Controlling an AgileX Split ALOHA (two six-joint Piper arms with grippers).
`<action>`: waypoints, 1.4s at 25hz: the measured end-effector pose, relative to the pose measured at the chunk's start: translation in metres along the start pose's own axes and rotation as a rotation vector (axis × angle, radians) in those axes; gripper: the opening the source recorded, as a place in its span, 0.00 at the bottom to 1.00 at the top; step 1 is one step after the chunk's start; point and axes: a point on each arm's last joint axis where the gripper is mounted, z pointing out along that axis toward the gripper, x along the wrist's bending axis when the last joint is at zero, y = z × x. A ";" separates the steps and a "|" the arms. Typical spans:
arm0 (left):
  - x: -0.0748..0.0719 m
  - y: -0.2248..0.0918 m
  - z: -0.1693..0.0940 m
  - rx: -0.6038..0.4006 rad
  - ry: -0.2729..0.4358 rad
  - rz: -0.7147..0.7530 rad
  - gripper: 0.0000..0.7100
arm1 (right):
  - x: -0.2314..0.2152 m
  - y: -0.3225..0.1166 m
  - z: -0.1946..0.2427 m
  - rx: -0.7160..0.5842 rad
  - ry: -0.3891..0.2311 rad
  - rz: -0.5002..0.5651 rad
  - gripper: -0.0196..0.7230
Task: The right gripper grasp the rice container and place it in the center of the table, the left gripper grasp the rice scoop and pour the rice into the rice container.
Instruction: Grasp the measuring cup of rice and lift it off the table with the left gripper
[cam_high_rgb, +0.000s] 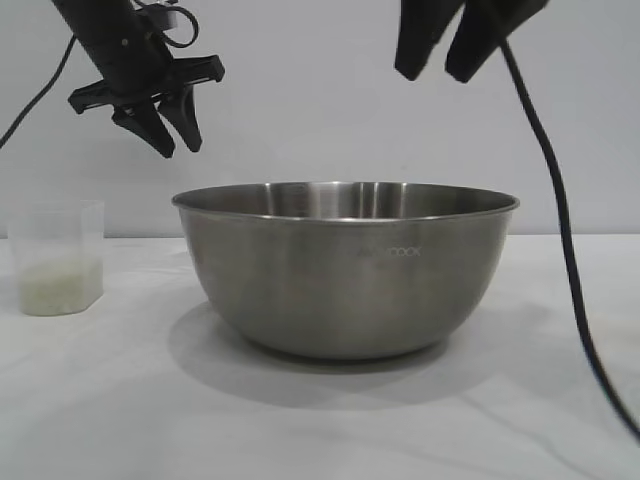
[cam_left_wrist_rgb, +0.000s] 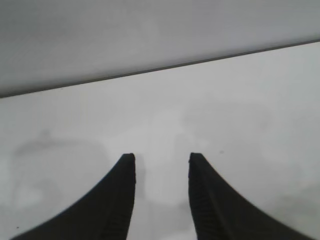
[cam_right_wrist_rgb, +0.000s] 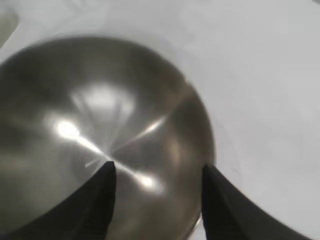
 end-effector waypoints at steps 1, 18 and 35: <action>0.000 0.000 0.000 0.000 0.000 0.000 0.29 | 0.000 -0.006 -0.011 0.013 -0.001 0.024 0.47; 0.000 -0.001 0.000 0.014 0.004 0.013 0.29 | 0.005 -0.116 -0.109 0.002 -0.052 0.238 0.47; -0.002 0.009 -0.018 -0.022 0.016 0.048 0.29 | 0.008 -0.151 -0.134 -0.173 -0.050 0.234 0.47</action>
